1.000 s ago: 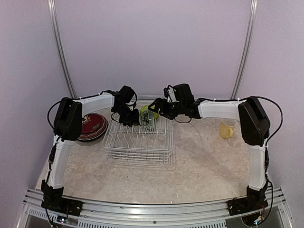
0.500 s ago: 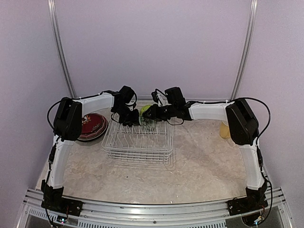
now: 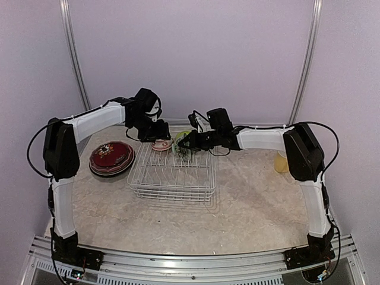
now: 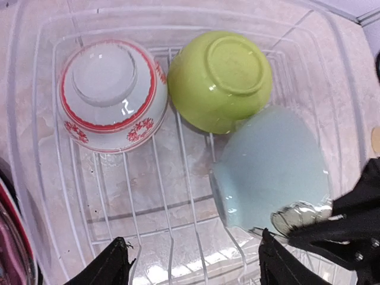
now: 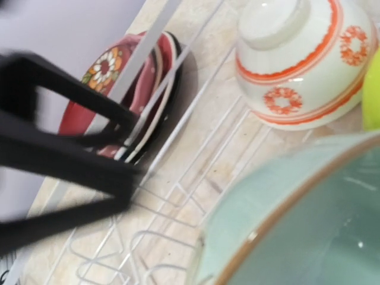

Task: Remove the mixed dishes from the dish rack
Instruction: Grab the cup from the dish rack, then place the bowl at the center of the board.

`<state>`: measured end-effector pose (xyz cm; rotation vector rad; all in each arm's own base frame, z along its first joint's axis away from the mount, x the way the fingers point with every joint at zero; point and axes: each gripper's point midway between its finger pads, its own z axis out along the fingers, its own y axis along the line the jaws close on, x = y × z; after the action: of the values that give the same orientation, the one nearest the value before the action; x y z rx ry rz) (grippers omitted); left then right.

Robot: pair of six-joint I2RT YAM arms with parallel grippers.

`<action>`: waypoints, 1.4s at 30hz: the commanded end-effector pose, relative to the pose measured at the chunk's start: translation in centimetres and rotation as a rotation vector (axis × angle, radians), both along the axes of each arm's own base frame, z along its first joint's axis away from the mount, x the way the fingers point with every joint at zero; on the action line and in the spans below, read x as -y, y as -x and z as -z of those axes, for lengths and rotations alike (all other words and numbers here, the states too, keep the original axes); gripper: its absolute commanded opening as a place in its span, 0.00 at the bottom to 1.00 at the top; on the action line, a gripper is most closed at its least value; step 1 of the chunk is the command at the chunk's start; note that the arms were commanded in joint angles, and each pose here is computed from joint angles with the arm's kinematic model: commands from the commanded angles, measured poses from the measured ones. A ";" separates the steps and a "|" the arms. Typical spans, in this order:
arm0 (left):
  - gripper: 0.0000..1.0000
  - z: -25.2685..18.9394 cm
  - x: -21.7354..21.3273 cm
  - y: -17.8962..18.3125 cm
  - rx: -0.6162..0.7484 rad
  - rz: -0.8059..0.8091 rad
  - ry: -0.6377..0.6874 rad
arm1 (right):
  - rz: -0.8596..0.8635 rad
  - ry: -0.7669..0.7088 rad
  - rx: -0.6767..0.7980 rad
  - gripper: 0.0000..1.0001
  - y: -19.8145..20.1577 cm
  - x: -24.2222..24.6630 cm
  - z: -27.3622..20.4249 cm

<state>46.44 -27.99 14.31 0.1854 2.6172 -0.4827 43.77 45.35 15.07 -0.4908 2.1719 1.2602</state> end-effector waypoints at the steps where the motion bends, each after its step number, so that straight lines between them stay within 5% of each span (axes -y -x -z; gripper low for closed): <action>1: 0.75 -6.2 -1.0 1.5 0.122 0.006 0.020 | -0.052 -0.114 0.198 0.00 1.2 0.3 -9.5; 10: 0.94 -13.5 -3.9 5.2 0.301 0.002 0.067 | 0.001 -0.039 0.363 0.00 3.8 4.4 -15.2; 14: 0.97 -14.4 -5.1 6.3 0.347 -0.013 0.063 | 0.106 0.112 0.423 0.00 4.0 7.8 -15.2; 25: 0.99 -14.7 -5.6 8.0 0.377 -0.008 0.095 | 0.523 0.851 0.318 0.00 5.4 24.0 -4.4; 42: 0.99 -12.5 -2.4 7.7 0.330 0.062 0.100 | 0.409 1.161 0.037 0.00 9.8 27.9 7.1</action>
<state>38.53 -24.84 27.01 0.2562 2.2673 -0.5505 34.10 18.69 8.75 -0.4443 2.5837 -0.2153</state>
